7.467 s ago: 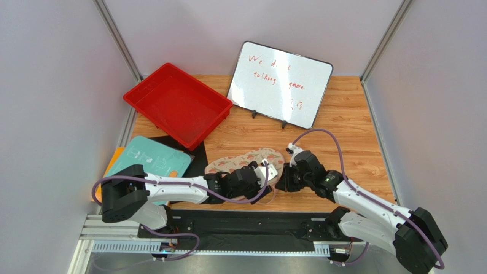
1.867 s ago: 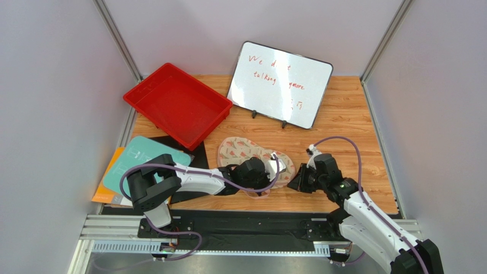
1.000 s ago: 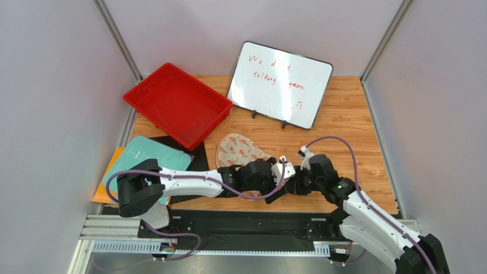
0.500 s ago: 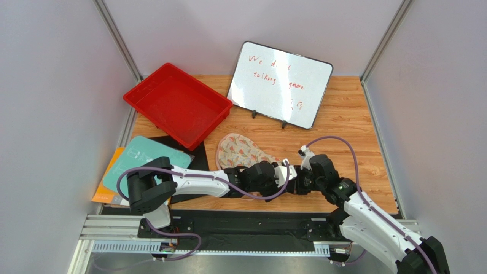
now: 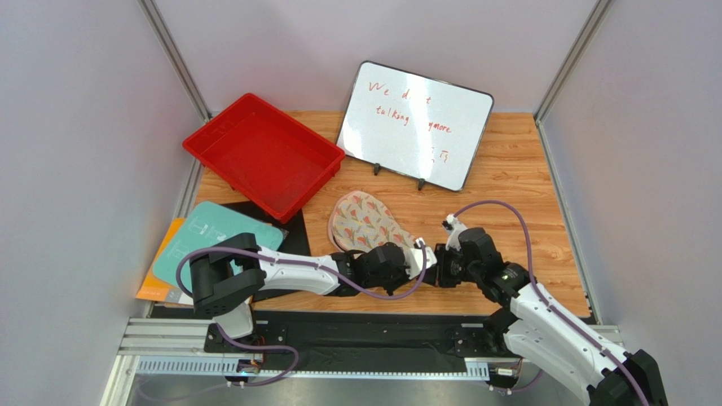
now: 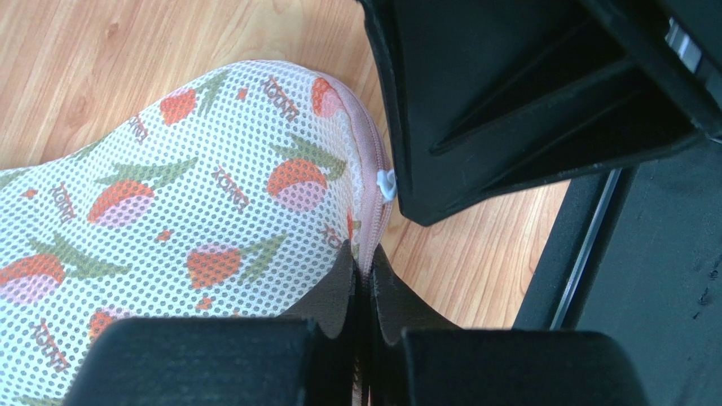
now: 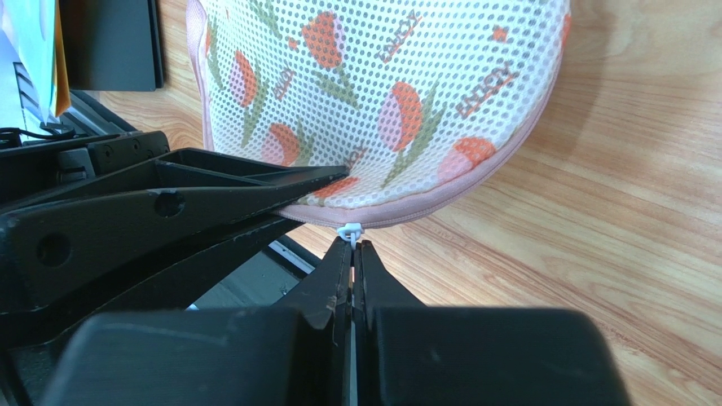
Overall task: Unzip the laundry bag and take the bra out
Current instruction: Unzip the laundry bag at the center of the board.
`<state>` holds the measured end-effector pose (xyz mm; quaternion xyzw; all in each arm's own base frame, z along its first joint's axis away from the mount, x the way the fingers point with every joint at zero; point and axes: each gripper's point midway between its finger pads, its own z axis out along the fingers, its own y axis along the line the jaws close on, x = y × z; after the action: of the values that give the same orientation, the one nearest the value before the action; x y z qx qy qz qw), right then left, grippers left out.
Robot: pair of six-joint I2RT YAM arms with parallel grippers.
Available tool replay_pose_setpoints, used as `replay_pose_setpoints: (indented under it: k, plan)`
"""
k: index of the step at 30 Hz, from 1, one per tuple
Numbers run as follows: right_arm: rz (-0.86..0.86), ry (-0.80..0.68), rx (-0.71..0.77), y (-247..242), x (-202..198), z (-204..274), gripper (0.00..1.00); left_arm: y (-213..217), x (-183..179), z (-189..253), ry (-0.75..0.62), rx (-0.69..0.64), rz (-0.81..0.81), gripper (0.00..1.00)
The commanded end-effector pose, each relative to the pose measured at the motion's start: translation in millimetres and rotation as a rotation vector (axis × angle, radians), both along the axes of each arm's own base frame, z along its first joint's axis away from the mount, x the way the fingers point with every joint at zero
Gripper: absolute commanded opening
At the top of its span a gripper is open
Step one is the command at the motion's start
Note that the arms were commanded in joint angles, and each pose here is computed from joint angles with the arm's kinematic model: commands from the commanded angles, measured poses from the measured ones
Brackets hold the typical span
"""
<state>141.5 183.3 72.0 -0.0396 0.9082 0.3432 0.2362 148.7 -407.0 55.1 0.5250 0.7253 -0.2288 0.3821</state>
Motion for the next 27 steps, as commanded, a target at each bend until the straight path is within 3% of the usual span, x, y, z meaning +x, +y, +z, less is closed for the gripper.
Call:
replay_pose_setpoints:
  k: [1,9,16,17,18,19,20,21,23,27]
  plan:
    - [-0.036,-0.044,-0.015,-1,14,13,0.0,17,-3,-6,0.014,0.021,0.029,0.0]
    - [-0.063,-0.044,-0.071,-10,22,8,0.0,38,-6,-12,0.02,0.037,0.065,0.0]
    - [-0.039,-0.051,-0.036,-3,25,16,0.0,50,-12,-7,0.031,0.043,0.063,0.0]
    - [-0.03,-0.057,-0.028,-1,25,18,0.0,51,-12,-5,0.031,0.041,0.062,0.04]
    - [-0.013,-0.053,-0.016,2,23,19,0.0,50,-13,-2,0.034,0.035,0.057,0.15]
    - [0.001,-0.052,-0.005,4,21,20,0.0,49,-14,5,0.028,0.018,0.051,0.3]
    - [0.011,-0.058,0.012,7,21,23,0.0,48,-14,10,0.023,0.007,0.046,0.6]
    - [0.037,-0.054,0.029,11,18,25,0.0,45,-14,15,0.021,-0.006,0.039,0.71]
    - [0.06,-0.057,0.037,16,15,26,0.0,37,-13,29,0.005,-0.045,0.022,0.84]
    - [0.096,-0.05,0.035,24,9,26,0.0,20,-9,44,-0.016,-0.078,-0.008,0.87]
